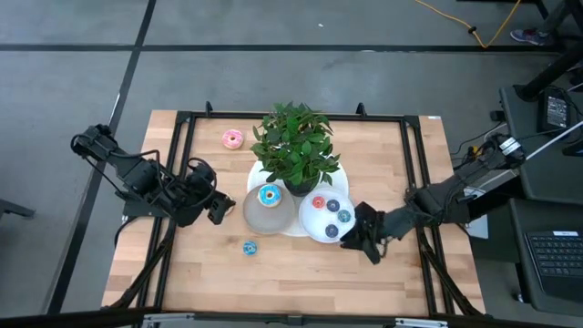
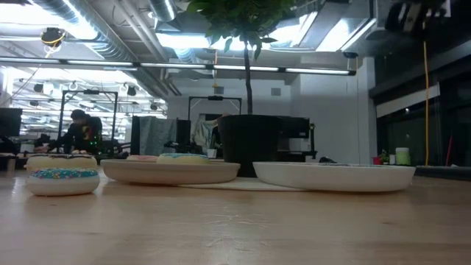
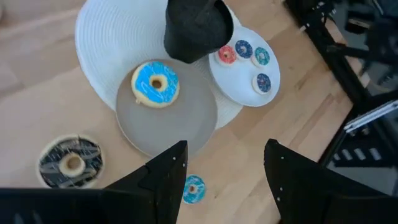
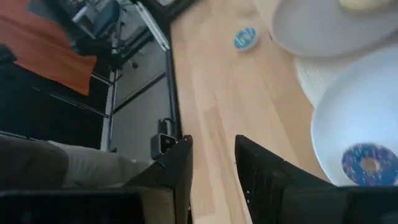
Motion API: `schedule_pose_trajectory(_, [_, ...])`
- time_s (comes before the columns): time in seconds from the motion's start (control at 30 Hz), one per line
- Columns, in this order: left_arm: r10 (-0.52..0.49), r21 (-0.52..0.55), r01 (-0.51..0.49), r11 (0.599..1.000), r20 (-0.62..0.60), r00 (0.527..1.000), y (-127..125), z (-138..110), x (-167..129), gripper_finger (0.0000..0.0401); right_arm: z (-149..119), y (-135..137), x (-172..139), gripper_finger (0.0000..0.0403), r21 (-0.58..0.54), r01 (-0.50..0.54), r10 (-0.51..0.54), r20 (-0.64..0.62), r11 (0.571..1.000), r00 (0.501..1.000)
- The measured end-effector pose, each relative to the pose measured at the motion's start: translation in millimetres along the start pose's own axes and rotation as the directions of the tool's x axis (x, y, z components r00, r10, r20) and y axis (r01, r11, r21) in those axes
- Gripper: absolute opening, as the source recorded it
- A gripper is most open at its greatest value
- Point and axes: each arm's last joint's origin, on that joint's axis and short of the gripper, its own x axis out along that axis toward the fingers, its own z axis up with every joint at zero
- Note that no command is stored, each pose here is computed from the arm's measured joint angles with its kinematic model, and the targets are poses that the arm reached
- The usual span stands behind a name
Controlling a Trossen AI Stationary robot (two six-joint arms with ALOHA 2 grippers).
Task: Pick & Place donuts
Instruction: Put the small blue donut on the white plate
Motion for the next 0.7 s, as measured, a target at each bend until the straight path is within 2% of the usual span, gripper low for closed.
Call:
schedule_pose_trajectory(0.23, [0.017, -0.157, -0.025, 0.987, -0.053, 0.998, -4, -6, 6, 0.0203, -6, 26, -11, 0.0121, -0.231, -0.022, 0.037, 0.061, 0.973, 0.997])
schedule_pose_trajectory(0.33, [0.034, -0.186, -0.050, 0.981, -0.091, 0.995, -8, -13, 12, 0.0203, -10, 29, -13, 0.0121, -0.300, -0.016, 0.038, 0.066, 0.954, 0.997])
schedule_pose_trajectory(0.5, [0.072, -0.204, -0.101, 0.974, -0.145, 0.987, -16, -28, 23, 0.0203, -11, 30, -13, 0.0121, -0.333, -0.034, 0.053, 0.046, 0.942, 0.998])
schedule_pose_trajectory(0.7, [0.111, -0.178, -0.147, 0.973, -0.198, 0.974, -23, -47, 34, 0.0203, -11, 31, -13, 0.0121, -0.281, -0.068, 0.076, 0.017, 0.957, 0.997])
